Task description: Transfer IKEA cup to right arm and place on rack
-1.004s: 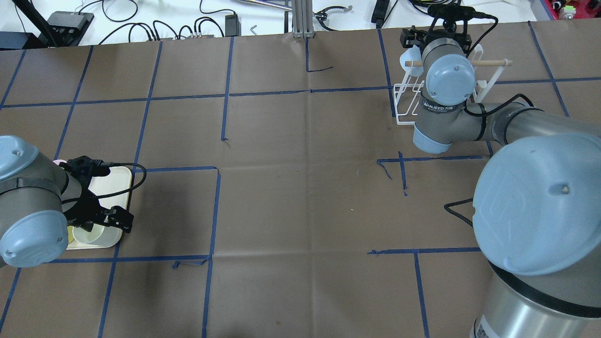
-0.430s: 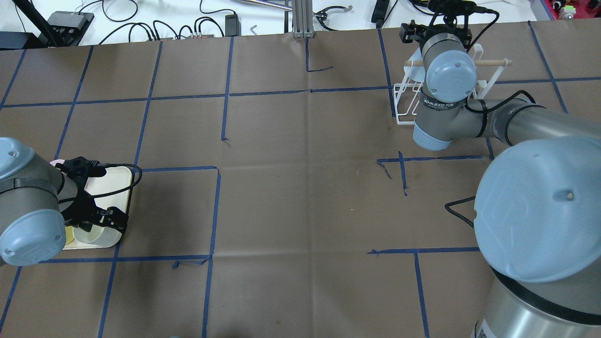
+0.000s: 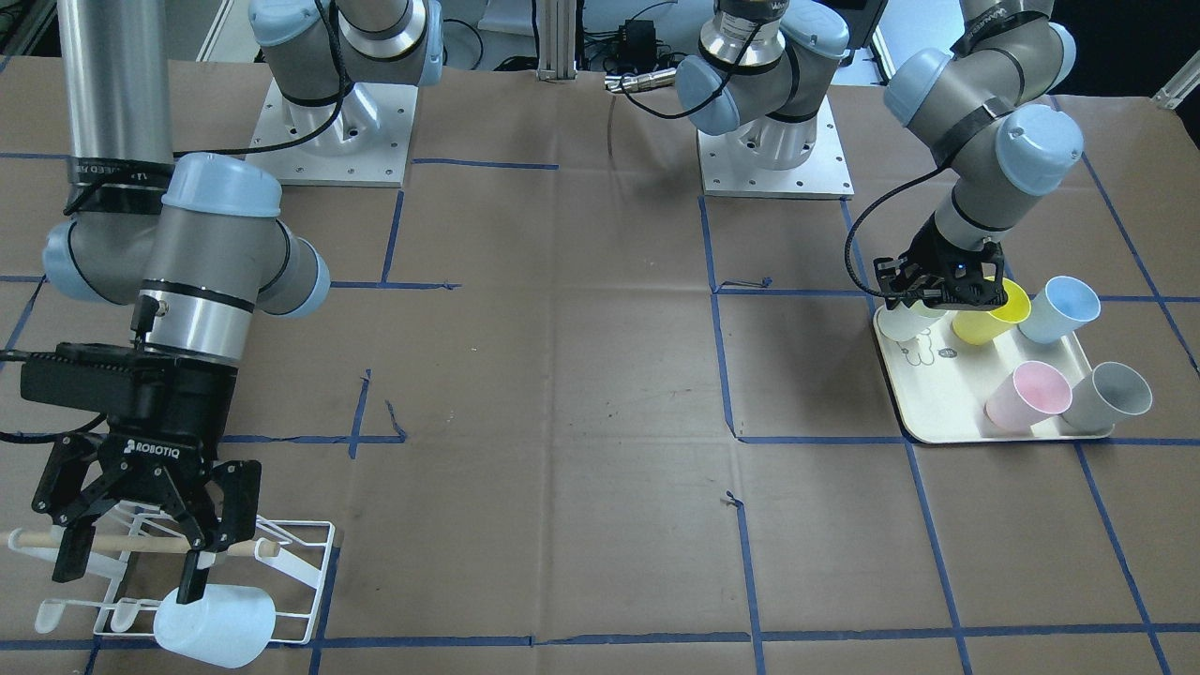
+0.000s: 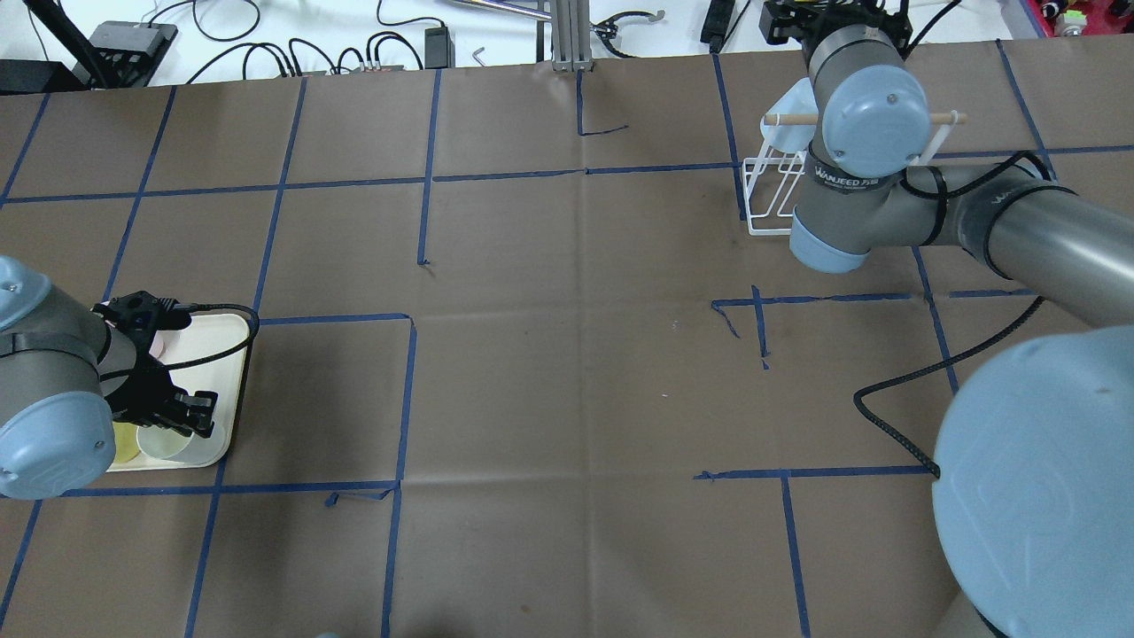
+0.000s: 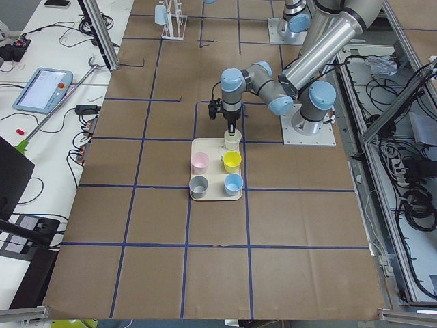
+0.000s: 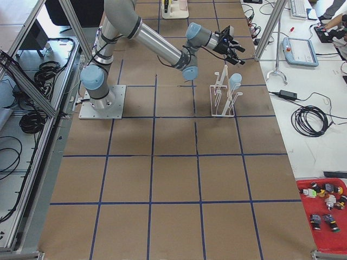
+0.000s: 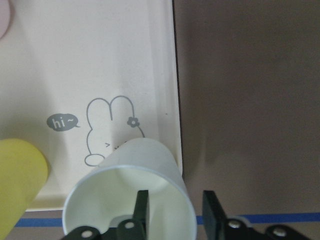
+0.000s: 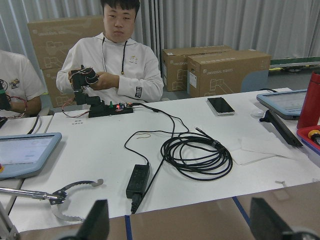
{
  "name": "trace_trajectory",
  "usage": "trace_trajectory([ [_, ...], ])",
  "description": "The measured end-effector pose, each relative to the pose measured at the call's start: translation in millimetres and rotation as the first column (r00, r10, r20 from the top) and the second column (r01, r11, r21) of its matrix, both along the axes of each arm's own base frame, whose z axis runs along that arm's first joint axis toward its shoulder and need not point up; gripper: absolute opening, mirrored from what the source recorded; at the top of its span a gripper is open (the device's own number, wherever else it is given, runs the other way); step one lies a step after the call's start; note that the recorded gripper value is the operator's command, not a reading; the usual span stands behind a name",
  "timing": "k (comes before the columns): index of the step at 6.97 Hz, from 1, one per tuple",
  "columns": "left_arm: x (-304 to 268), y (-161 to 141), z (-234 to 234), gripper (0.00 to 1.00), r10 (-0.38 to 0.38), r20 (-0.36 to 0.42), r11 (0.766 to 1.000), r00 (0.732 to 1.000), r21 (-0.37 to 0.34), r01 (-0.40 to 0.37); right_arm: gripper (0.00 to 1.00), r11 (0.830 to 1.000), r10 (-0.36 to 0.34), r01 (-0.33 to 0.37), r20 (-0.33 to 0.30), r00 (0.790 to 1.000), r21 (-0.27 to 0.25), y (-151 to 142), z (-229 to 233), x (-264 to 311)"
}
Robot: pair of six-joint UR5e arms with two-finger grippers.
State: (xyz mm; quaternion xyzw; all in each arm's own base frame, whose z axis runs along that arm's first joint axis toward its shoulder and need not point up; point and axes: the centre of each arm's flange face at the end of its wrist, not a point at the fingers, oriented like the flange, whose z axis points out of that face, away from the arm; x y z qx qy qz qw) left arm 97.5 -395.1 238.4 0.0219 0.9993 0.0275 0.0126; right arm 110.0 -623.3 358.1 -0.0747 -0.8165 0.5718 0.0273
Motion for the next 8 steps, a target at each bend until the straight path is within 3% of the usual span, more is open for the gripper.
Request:
trace_trajectory([
  [2,3.2,-18.0,27.5,0.0,-0.007,-0.025,0.999,1.0,-0.047,0.006,1.0,0.994,0.104,-0.102,0.108,0.989,-0.027,41.4,25.5,22.3],
  [3,8.2,-33.0,59.6,0.0,-0.014,-0.034,0.999,0.999,-0.046,0.013,1.0,0.988,0.157,-0.15,0.215,0.964,-0.045,67.7,36.3,38.3],
  [4,11.8,-50.3,101.8,0.0,-0.024,-0.057,0.999,0.998,-0.034,0.022,1.0,0.982,0.188,-0.182,0.349,0.918,-0.051,90.1,38.7,56.8],
  [5,6.0,-70.7,154.1,0.0,-0.049,-0.08,0.998,0.996,-0.028,0.047,1.0,0.98,0.189,-0.193,0.507,0.841,-0.046,107.9,36.9,76.4],
  [6,-14.4,-92.3,200.1,0.0,-0.097,-0.085,0.995,0.992,-0.031,0.095,1.0,0.983,0.16,-0.179,0.657,0.736,-0.038,120.4,35.0,93.2],
  [8,-71.2,-136.1,245.6,0.0,-0.154,-0.102,0.987,0.983,-0.061,0.149,1.0,0.992,0.075,-0.124,0.868,0.491,-0.015,139.9,27.6,114.6],
])
